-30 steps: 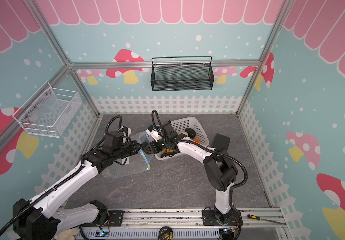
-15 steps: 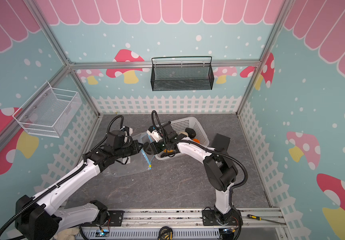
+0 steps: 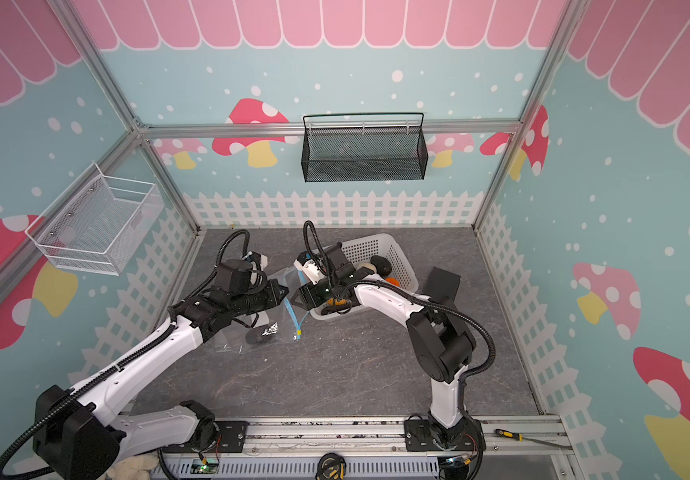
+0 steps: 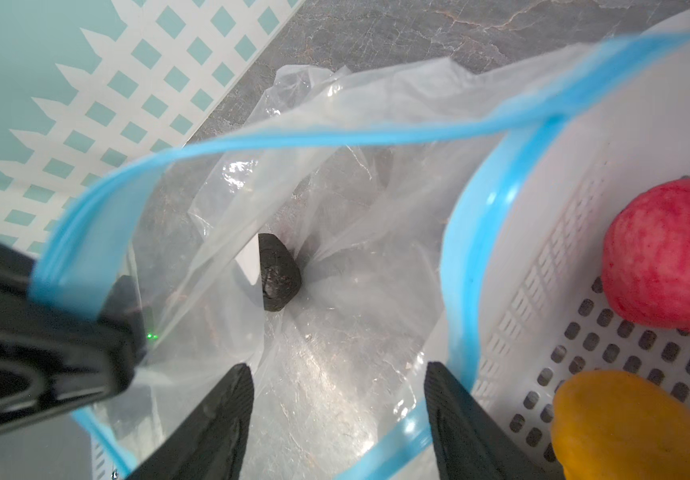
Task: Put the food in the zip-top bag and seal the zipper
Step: 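Move the right gripper back to the basket and grasp the pink dough ball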
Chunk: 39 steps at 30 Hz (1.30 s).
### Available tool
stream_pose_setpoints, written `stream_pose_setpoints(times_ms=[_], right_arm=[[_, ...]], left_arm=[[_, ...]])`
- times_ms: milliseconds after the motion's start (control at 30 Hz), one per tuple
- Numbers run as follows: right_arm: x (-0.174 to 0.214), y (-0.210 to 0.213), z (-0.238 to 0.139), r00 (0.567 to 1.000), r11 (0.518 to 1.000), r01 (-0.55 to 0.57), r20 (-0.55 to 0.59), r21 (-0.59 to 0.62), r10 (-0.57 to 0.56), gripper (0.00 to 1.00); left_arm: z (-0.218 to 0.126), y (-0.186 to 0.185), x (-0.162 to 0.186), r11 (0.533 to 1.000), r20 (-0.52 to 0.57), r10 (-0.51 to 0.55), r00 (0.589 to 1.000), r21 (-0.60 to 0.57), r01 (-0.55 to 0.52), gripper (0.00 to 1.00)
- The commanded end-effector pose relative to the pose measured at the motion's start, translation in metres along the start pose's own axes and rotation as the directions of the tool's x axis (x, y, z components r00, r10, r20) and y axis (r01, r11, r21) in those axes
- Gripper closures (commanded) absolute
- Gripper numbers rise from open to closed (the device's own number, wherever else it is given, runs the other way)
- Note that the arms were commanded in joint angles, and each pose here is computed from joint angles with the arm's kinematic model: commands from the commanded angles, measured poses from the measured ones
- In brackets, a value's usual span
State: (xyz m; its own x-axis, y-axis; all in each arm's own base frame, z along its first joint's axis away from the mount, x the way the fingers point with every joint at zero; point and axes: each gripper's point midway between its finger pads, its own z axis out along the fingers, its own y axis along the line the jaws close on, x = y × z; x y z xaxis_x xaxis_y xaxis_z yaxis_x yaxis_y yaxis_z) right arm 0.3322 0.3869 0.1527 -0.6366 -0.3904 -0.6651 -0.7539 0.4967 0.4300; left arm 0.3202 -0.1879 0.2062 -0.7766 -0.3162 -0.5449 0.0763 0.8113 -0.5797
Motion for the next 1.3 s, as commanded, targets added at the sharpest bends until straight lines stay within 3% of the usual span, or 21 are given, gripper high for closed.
stream_pose_setpoints(times_ms=[0, 133, 300, 467, 833, 1267], right_arm=[[-0.020, 0.011, -0.018, 0.998, 0.999, 0.040, 0.057, 0.006, -0.040, 0.32], [-0.029, 0.003, -0.041, 0.993, 0.996, 0.061, 0.095, 0.058, -0.066, 0.33], [-0.029, -0.039, -0.074, 0.990, 0.979, 0.057, 0.114, 0.198, -0.080, 0.36], [-0.027, -0.083, -0.079, 0.995, 0.955, 0.039, 0.074, 0.294, -0.064, 0.37], [-0.030, -0.125, -0.034, 1.000, 0.955, 0.017, 0.020, 0.297, -0.024, 0.35], [-0.037, -0.158, 0.020, 0.999, 0.960, 0.025, -0.026, 0.279, -0.019, 0.26]], left_arm=[[-0.001, -0.009, -0.012, 1.000, 0.036, 0.001, 0.999, 0.026, -0.002, 1.00], [0.002, -0.008, -0.011, 1.000, 0.028, -0.001, 1.000, 0.028, 0.000, 1.00], [0.006, -0.004, -0.008, 1.000, 0.018, 0.003, 1.000, 0.019, -0.004, 1.00], [0.006, -0.004, -0.007, 1.000, 0.015, 0.013, 1.000, 0.016, -0.013, 1.00], [0.003, -0.005, -0.009, 1.000, 0.008, 0.020, 1.000, 0.011, -0.020, 1.00], [0.002, -0.006, -0.009, 0.999, 0.001, 0.032, 0.999, 0.007, -0.032, 1.00]])
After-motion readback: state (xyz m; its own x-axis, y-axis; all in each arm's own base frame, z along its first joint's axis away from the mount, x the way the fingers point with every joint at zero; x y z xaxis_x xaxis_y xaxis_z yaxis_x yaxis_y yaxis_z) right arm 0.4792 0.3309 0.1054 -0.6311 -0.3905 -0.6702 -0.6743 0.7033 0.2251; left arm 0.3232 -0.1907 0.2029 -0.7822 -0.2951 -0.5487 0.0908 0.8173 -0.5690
